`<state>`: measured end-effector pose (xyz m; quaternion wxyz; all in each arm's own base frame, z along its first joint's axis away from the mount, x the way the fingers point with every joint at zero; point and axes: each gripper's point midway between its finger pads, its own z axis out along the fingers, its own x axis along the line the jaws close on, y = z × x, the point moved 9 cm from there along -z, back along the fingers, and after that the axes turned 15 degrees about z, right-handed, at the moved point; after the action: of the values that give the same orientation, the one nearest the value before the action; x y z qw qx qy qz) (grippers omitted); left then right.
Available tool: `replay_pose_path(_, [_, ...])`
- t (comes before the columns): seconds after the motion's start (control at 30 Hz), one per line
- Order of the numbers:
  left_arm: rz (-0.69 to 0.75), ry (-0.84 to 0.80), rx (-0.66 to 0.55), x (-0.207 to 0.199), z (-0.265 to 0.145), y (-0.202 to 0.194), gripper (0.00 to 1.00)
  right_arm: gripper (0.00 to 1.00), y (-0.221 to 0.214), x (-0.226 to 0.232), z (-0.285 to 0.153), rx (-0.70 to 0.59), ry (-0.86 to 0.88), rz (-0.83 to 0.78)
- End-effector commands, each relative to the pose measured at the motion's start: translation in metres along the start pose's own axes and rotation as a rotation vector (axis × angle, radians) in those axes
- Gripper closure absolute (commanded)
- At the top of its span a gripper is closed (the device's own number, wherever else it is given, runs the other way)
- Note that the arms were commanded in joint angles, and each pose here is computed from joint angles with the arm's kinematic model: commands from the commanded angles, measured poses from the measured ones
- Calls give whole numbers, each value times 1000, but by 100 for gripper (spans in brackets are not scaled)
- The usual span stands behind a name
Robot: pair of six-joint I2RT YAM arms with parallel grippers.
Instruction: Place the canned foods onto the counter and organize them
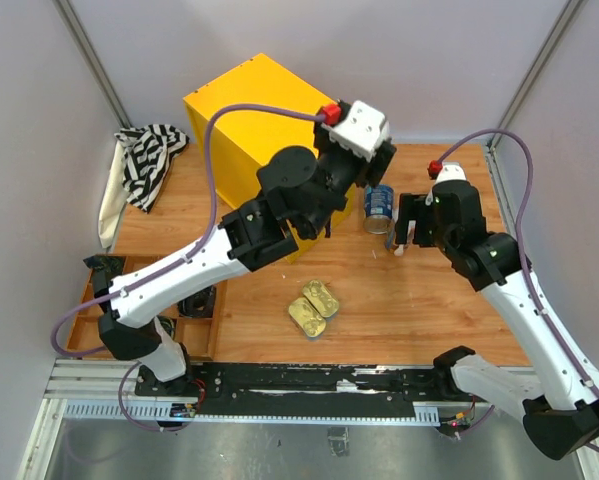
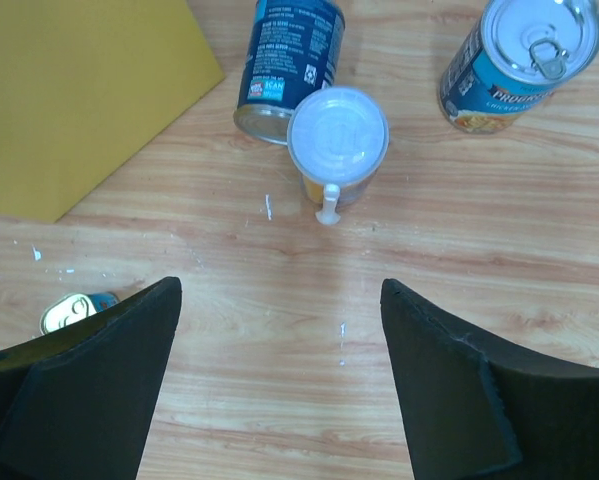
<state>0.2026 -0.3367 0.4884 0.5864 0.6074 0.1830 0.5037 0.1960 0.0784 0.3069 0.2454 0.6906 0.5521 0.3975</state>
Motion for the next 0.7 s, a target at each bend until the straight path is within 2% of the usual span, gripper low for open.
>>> replay_pose_path(0.0, [-31,206,-71,59,11,43,100,19,23,4,0,-76,2,16])
replay_pose_path(0.33, [-98,517,-36,161,30,29,100,19,34,11,6,-101,26,29])
replay_pose_path(0.67, [-161,760,91,239,47,-32,100,19,36,14,10,-96,43,27])
